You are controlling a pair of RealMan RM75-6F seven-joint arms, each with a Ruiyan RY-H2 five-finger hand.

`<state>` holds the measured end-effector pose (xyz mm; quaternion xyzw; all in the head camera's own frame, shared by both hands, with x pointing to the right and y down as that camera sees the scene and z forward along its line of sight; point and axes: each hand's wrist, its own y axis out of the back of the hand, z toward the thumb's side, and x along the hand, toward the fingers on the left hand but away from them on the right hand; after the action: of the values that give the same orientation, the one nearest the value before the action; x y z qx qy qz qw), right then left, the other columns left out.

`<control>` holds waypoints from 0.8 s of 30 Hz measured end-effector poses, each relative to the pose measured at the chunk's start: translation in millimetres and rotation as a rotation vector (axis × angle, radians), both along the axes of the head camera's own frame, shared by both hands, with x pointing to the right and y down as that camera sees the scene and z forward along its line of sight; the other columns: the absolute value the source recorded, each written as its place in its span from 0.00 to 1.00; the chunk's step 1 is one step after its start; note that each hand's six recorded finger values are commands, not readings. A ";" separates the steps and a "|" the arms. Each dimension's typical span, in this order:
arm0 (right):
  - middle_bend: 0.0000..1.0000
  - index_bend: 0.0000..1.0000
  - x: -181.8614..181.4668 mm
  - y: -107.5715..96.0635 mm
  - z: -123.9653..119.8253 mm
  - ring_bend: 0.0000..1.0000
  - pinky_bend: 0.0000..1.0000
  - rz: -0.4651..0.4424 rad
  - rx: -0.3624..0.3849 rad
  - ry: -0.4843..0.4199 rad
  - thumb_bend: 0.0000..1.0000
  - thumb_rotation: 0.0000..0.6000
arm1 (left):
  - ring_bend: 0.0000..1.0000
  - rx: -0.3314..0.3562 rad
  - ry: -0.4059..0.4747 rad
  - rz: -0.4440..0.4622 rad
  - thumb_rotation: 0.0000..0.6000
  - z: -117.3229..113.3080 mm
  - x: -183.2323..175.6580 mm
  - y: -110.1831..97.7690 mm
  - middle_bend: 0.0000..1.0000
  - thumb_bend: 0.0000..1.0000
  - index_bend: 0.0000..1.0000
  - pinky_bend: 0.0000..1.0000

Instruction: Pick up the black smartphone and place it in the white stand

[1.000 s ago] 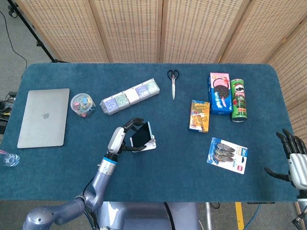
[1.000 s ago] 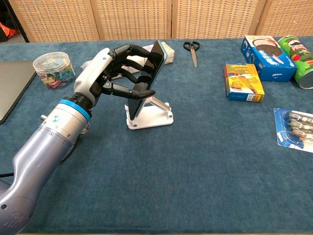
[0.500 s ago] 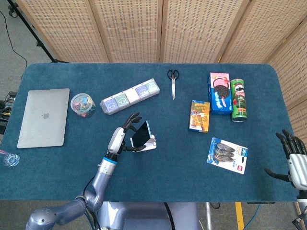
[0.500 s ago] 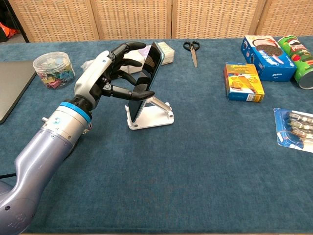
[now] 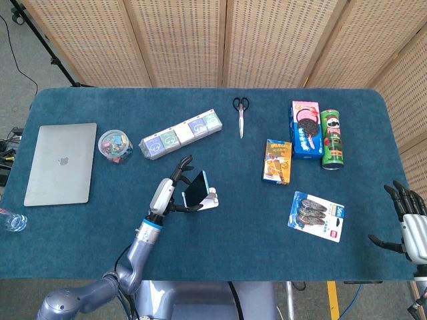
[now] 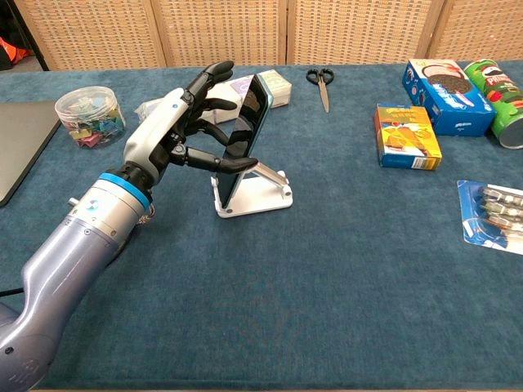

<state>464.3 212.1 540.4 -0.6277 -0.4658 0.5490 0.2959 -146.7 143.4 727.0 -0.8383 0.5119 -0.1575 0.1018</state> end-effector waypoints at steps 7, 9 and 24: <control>0.00 0.00 0.4 -0.2 -0.3 0.00 0.00 0.001 0.000 -0.001 0.00 1.00 | 0.13 0.018 0.012 -0.008 1.00 -3.6 -2.8 -1.2 0.00 0.00 0.00 0.38; 0.00 0.00 0.2 -0.1 -0.4 0.00 0.00 0.000 0.000 -0.001 0.00 1.00 | 0.13 0.021 0.007 -0.007 1.00 -3.4 -4.6 -1.4 0.00 0.00 0.00 0.38; 0.00 0.00 0.9 -0.1 -0.1 0.00 0.00 0.003 -0.003 0.001 0.00 1.00 | 0.07 0.005 0.067 -0.030 1.00 -7.2 -10.4 -2.1 0.00 0.00 0.00 0.33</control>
<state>465.2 212.0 540.3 -0.6271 -0.4658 0.5505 0.2945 -157.1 141.2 719.8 -0.8351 0.5280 -0.1294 0.0842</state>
